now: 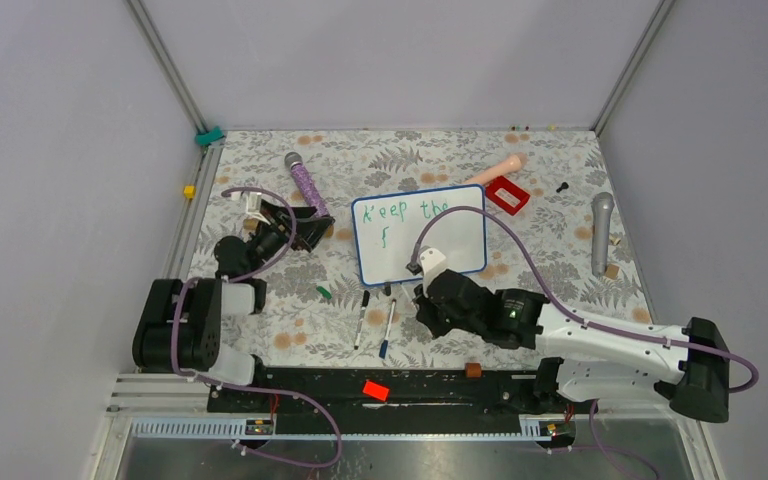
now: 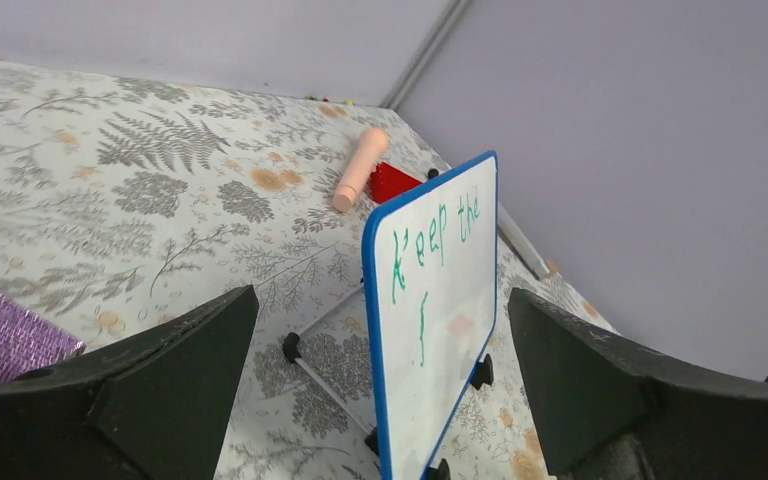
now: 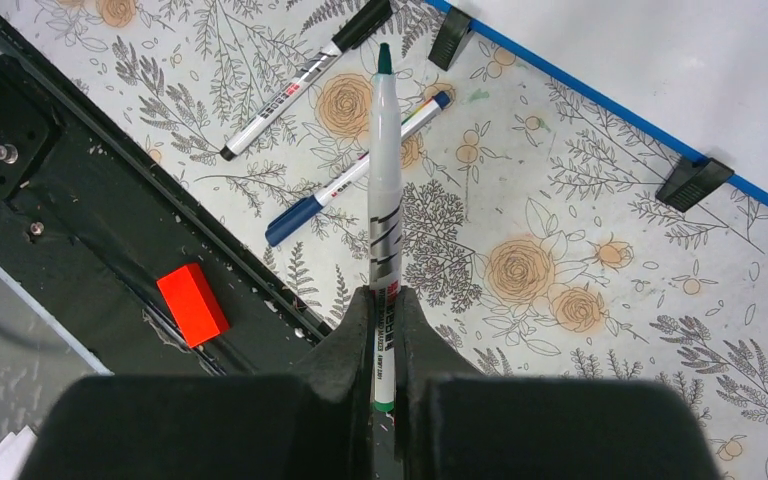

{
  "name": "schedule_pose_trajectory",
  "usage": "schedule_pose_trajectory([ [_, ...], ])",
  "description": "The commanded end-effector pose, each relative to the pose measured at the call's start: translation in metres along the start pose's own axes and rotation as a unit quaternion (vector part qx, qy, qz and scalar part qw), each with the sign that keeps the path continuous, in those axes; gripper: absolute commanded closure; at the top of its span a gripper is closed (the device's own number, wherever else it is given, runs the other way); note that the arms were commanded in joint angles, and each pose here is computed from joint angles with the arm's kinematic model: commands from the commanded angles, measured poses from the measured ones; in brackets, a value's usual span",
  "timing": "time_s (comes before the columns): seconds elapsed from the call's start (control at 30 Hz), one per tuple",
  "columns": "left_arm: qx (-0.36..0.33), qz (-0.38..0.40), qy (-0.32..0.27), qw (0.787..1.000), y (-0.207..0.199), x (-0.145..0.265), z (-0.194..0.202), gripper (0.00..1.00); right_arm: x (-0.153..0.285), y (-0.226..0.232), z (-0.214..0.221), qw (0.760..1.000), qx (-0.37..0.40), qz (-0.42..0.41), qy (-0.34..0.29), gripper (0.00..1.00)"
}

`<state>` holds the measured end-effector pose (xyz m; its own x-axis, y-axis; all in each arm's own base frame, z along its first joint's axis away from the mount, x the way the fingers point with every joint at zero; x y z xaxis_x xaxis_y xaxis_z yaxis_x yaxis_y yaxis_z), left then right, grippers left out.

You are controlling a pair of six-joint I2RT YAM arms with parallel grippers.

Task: Write a sentence on the whiteboard
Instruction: Pick up the whiteboard marker at the center of the board.

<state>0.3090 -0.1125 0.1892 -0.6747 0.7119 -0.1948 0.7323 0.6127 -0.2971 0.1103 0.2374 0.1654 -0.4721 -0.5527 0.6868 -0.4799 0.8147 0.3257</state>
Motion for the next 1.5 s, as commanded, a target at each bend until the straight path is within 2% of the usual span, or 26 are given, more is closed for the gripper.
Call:
schedule_pose_trajectory([
  [0.0,-0.033,-0.068,-0.071,0.995,-0.003,0.024,-0.024,0.01,0.009,0.006,-0.026,0.998,-0.027,-0.008,-0.051,1.00],
  [0.13,-0.029,-0.052,-0.081,0.995,-0.020,0.032,-0.032,0.01,0.011,0.007,-0.032,0.998,-0.031,-0.012,-0.055,1.00],
  [0.23,0.001,-0.050,-0.081,0.995,-0.031,0.041,-0.031,0.01,0.015,0.010,-0.038,0.997,-0.040,-0.021,-0.061,1.00],
  [0.4,0.033,-0.076,-0.036,0.996,-0.045,0.059,-0.017,0.01,0.023,0.010,-0.046,0.996,-0.045,-0.027,-0.078,1.00],
  [0.5,-0.010,-0.129,0.011,0.992,-0.047,0.069,-0.017,0.01,0.024,0.008,-0.046,0.995,-0.044,-0.024,-0.082,1.00],
  [0.6,-0.089,-0.211,0.042,0.973,-0.049,0.085,-0.025,0.01,0.023,0.007,-0.046,0.996,-0.041,-0.021,-0.081,1.00],
  [0.73,-0.101,-0.161,-0.002,0.982,-0.060,0.086,-0.013,0.01,0.021,0.009,-0.048,0.996,-0.037,-0.021,-0.080,1.00],
  [0.83,-0.107,-0.121,0.022,0.987,-0.068,0.080,-0.014,0.01,0.024,0.011,-0.050,0.996,-0.036,-0.027,-0.080,1.00],
  [0.93,-0.095,-0.107,0.039,0.989,-0.067,0.074,-0.014,0.01,0.027,0.012,-0.052,0.996,-0.033,-0.028,-0.083,1.00],
  [1.07,-0.014,-0.183,0.084,0.979,-0.048,0.074,-0.002,0.01,0.031,0.011,-0.054,0.996,-0.029,-0.027,-0.085,1.00],
  [1.1,-0.008,-0.173,0.090,0.981,-0.050,0.074,0.001,0.01,0.032,0.012,-0.055,0.996,-0.029,-0.027,-0.086,1.00],
  [1.13,-0.022,-0.138,0.076,0.987,-0.058,0.071,-0.004,0.01,0.033,0.012,-0.057,0.995,-0.031,-0.027,-0.089,1.00],
  [1.2,-0.022,-0.133,0.058,0.989,-0.064,0.072,-0.010,0.01,0.034,0.013,-0.060,0.995,-0.032,-0.027,-0.089,1.00],
  [1.33,0.041,-0.173,0.012,0.984,-0.061,0.079,-0.006,0.01,0.039,0.015,-0.070,0.995,-0.042,-0.025,-0.090,1.00],
  [1.47,0.093,-0.118,-0.027,0.988,-0.074,0.073,-0.013,0.01,0.041,0.022,-0.080,0.993,-0.062,-0.044,-0.085,1.00],
])
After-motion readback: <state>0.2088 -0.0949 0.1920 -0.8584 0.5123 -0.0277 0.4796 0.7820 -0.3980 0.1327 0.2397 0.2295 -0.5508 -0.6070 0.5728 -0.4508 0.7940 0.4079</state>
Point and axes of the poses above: each gripper's point midway between its finger pads, its own x axis back along the fingers, its own y axis along the line the jaws close on, z = x × y, the point moved 5 cm from there along x, back along the fingers, and after that the axes turned 15 degrees about -x, right-handed, at the moved point
